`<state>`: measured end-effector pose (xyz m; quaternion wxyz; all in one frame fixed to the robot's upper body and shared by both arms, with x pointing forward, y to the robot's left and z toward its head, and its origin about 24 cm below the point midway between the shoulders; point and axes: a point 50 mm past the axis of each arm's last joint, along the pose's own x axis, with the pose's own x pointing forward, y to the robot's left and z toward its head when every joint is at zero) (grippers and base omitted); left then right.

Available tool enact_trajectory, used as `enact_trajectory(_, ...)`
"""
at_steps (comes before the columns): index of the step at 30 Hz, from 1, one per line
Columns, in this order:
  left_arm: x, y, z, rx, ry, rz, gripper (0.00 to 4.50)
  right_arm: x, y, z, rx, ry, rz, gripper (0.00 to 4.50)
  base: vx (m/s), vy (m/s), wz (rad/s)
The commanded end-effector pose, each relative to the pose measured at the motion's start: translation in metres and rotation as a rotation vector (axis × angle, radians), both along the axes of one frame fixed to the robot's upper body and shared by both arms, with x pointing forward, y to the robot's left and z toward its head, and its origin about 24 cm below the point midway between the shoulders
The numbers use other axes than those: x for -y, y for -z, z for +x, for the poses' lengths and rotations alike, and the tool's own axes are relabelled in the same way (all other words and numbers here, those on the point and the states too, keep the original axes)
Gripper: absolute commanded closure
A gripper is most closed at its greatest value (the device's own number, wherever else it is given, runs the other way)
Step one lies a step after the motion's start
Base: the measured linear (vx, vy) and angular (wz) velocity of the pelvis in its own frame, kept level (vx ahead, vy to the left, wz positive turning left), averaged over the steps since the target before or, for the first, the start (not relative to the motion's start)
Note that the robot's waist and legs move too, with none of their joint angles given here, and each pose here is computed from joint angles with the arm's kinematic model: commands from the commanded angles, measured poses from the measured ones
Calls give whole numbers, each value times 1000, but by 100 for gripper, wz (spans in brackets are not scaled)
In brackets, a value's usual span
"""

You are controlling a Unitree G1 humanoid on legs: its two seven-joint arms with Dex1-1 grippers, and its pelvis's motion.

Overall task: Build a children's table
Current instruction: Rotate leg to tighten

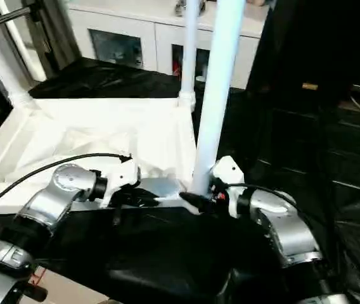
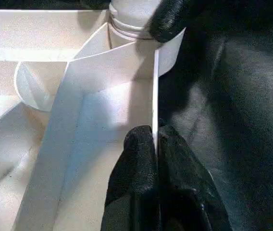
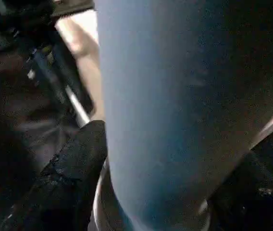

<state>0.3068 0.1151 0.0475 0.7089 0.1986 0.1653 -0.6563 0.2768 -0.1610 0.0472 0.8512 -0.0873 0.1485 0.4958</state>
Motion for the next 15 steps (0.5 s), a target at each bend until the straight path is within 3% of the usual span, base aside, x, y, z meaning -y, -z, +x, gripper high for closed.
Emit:
enact_trajectory(1,11,-12,-3,20,68,-97,450,-4,8,-7,-52,-63,-14,173,0,0,0)
enact_trajectory(11,6,-10,-7,-3,89,-81,450,-4,9,-13,-77,-101,-12,196,0,0,0)
enact_trajectory(15,6,-8,-5,6,48,-80,450,-10,15,-20,-100,-93,9,197,0,0,0)
